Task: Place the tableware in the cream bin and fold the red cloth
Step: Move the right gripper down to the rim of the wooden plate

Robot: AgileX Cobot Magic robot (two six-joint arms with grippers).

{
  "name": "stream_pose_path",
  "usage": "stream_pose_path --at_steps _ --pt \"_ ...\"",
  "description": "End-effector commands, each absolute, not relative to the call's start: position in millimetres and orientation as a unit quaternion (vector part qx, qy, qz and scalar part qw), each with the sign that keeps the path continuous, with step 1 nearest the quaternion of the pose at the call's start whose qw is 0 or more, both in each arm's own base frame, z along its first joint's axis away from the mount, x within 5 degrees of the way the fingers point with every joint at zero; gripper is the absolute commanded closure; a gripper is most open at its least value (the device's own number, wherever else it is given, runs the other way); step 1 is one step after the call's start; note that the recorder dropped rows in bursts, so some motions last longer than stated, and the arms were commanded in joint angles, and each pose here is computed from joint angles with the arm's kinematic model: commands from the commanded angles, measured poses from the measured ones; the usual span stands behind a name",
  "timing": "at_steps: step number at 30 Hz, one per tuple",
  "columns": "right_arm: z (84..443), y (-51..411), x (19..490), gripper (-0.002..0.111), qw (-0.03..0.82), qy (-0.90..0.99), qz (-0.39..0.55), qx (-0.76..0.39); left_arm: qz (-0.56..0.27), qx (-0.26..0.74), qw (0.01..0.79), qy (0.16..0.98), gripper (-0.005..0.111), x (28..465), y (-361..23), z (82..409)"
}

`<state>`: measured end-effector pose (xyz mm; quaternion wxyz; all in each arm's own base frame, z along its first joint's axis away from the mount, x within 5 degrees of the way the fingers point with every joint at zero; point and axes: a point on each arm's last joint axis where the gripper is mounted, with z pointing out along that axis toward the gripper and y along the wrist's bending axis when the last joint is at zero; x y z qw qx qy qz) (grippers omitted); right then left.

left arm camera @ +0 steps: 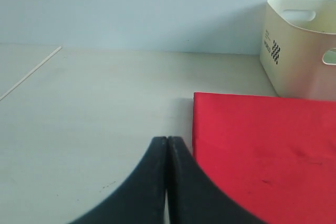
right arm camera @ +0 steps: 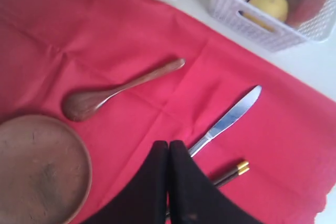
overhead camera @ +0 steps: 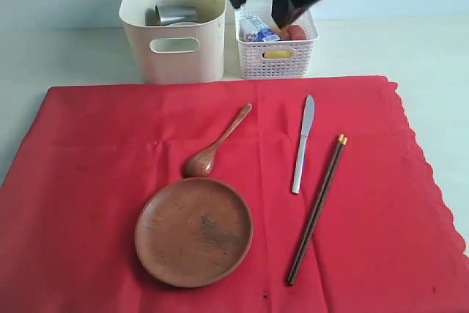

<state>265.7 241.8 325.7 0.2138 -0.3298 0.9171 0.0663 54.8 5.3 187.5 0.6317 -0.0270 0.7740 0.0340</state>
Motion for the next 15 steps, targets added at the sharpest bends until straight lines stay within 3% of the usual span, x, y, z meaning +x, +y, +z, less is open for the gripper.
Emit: stream_pose_path --at_steps 1,15 --pt "293.1 234.4 233.0 0.108 0.222 0.906 0.092 -0.349 0.028 -0.029 0.637 0.770 0.106 54.6 4.9 188.2" --pt "200.7 196.7 180.7 0.108 0.194 0.914 0.119 -0.336 0.028 -0.029 0.637 0.770 0.106 54.6 4.9 188.2"
